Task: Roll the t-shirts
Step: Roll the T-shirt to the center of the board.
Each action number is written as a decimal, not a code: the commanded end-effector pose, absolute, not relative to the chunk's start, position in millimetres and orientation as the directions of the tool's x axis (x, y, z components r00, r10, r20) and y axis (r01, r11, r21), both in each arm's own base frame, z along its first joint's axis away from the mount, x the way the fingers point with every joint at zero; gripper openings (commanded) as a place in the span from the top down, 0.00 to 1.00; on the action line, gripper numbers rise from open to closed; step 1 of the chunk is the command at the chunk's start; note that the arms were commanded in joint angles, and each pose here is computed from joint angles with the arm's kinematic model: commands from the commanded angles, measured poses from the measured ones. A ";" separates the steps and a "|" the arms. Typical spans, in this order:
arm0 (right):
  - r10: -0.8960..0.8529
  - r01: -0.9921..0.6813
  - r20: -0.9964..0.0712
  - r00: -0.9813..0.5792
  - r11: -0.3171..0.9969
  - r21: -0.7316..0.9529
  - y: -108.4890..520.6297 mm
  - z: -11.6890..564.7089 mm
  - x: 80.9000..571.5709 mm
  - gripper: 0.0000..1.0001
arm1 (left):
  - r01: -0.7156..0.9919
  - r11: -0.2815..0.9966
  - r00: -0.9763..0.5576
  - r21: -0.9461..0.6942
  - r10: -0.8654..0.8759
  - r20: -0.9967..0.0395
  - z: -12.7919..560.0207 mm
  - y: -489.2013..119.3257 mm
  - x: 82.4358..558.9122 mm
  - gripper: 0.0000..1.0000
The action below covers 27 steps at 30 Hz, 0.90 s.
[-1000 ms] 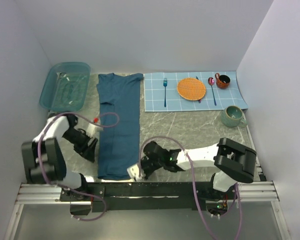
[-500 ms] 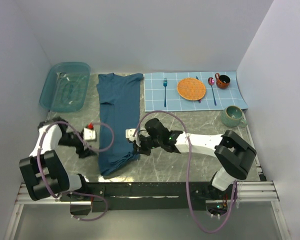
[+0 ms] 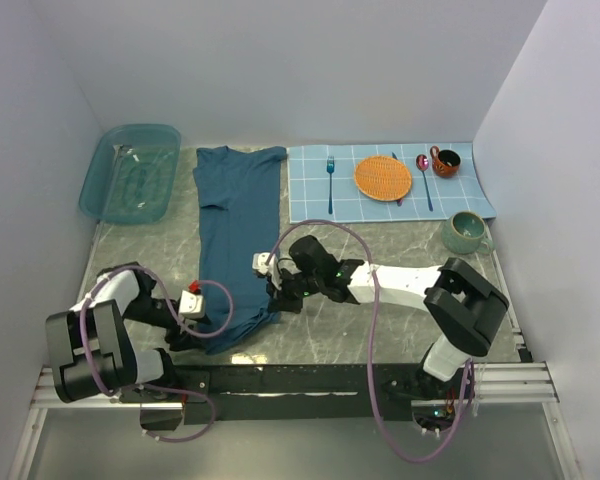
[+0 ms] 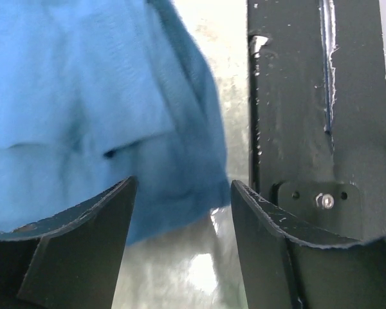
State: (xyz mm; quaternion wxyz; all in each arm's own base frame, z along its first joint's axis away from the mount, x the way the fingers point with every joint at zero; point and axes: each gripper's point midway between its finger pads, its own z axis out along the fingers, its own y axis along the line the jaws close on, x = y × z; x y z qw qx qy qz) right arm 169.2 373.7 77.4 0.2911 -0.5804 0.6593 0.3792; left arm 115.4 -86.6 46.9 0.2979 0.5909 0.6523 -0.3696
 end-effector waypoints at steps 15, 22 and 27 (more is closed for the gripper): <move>-0.458 -0.969 -0.854 -0.247 0.102 0.226 392.4 107.0 203.9 1.00 | 0.812 -0.316 0.583 0.490 0.468 -0.664 103.1 -78.5 202.5 0.31; -0.454 -0.960 -0.846 -0.278 0.108 0.258 397.5 103.2 205.8 1.00 | 0.860 -0.312 0.509 0.403 0.574 -0.641 76.0 -46.4 196.5 0.27; -0.452 -0.968 -0.856 -0.250 0.094 0.233 395.7 111.0 205.0 1.00 | 0.959 0.275 -0.103 0.074 0.578 -0.810 101.3 -68.9 260.4 0.37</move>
